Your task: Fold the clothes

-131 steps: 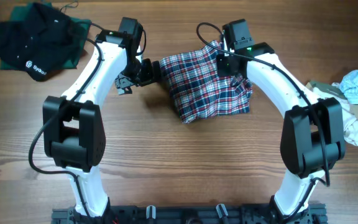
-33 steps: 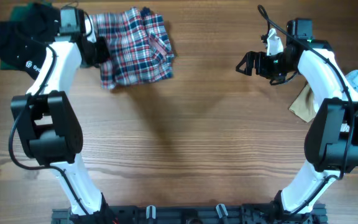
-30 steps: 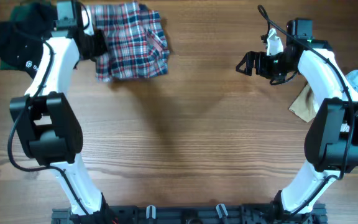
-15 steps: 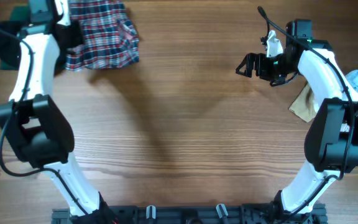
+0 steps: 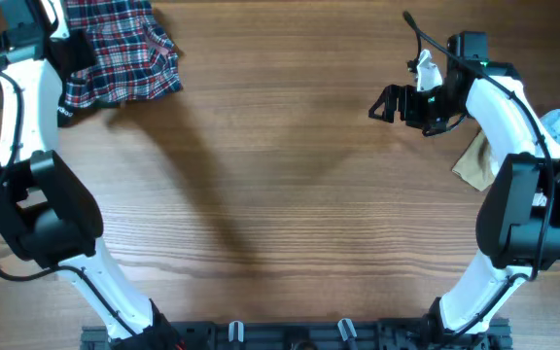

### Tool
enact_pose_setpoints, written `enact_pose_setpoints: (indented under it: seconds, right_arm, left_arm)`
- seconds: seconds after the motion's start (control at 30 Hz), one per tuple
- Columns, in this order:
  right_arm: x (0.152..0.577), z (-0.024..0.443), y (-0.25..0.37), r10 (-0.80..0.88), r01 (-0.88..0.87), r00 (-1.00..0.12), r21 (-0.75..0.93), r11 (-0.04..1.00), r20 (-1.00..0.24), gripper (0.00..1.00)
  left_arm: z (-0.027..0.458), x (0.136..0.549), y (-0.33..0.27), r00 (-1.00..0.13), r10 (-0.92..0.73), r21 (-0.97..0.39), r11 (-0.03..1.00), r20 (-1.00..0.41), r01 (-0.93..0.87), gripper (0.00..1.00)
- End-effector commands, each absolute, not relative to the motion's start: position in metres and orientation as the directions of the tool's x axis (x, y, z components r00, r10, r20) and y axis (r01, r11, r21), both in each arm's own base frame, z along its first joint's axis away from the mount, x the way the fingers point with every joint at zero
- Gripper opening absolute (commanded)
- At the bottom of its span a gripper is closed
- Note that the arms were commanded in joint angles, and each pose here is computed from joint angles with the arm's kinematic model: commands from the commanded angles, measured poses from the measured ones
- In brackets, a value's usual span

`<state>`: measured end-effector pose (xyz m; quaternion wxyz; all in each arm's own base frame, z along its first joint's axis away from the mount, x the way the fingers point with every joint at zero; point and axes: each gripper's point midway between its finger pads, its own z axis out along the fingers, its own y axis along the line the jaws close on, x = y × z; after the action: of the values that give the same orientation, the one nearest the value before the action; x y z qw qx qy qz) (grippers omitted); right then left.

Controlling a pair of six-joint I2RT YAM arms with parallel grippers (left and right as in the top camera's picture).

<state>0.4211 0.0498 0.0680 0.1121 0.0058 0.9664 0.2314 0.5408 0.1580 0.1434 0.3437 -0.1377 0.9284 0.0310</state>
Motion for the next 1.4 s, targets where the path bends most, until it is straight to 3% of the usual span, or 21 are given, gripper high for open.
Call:
enact_pose_setpoints:
  seconds: [0.0,0.43,1.27,1.37]
  right_arm:
    - [0.42,0.071,0.051,0.047,-0.061,-0.973,0.452,0.89,-0.224,1.0]
    - [0.42,0.07,0.051,0.047,-0.061,-0.973,0.452,0.89,-0.224,1.0]
    - [0.413,0.069,0.052,0.052,-0.041,-0.98,0.456,0.889,-0.191,1.0]
    - [0.412,0.069,0.052,0.055,-0.038,-0.981,0.457,0.888,-0.188,1.0]
  left_arm:
    - [0.18,0.547,0.163,-0.673,-0.201,-0.017,0.963,-0.712,-0.269,0.09]
    - [0.239,0.549,0.174,-0.601,-0.18,0.017,0.951,-0.779,-0.307,0.08]
    - [0.197,0.513,0.272,-0.61,-0.321,-0.008,0.889,-0.725,-0.458,0.18]
    - [0.181,0.512,0.279,-0.624,-0.341,-0.011,0.883,-0.704,-0.47,0.25]
